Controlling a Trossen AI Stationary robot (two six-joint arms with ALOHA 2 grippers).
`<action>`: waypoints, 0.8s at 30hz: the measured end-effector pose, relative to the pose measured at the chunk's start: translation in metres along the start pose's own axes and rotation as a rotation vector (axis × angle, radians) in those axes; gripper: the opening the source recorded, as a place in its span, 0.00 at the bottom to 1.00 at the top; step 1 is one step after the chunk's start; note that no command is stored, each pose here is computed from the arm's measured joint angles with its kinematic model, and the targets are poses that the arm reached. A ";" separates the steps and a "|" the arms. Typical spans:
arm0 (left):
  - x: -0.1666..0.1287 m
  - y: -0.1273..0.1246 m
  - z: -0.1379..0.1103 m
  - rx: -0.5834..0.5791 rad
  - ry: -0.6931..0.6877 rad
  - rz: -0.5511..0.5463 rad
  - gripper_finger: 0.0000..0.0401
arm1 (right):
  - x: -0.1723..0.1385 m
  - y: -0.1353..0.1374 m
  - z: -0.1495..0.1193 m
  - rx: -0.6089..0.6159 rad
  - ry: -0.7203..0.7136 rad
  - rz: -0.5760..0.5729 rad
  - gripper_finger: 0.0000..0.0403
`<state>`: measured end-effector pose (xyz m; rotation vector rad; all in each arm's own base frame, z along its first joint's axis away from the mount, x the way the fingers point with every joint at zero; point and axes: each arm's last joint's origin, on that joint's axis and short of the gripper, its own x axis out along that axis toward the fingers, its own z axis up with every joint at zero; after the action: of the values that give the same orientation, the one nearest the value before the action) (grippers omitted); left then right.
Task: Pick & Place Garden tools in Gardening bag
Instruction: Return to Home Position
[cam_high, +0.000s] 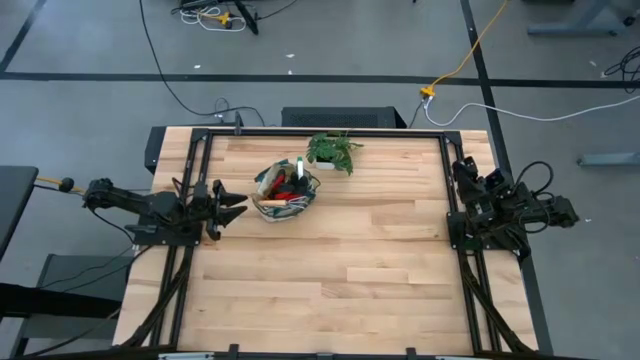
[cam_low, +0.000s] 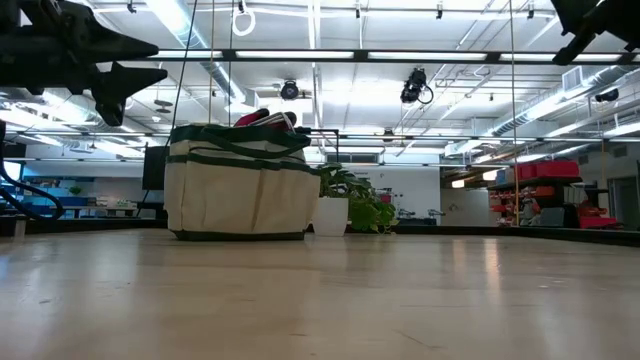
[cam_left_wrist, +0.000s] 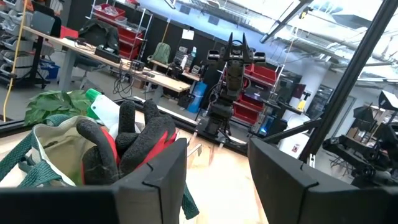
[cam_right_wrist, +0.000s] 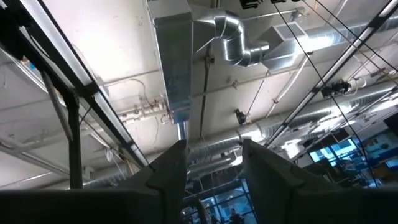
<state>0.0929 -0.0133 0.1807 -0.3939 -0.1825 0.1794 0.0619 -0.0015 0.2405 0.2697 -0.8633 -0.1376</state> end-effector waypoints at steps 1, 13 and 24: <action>0.000 0.000 0.000 0.000 0.000 0.000 0.44 | 0.000 0.000 0.000 0.000 0.002 0.000 0.38; 0.000 0.000 0.000 -0.001 -0.001 0.000 0.44 | 0.000 0.000 -0.001 -0.002 0.007 -0.001 0.38; 0.000 0.000 0.000 -0.001 -0.001 0.000 0.44 | 0.000 0.000 -0.001 -0.003 0.007 -0.001 0.38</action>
<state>0.0929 -0.0133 0.1808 -0.3947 -0.1837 0.1793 0.0625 -0.0015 0.2399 0.2680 -0.8557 -0.1387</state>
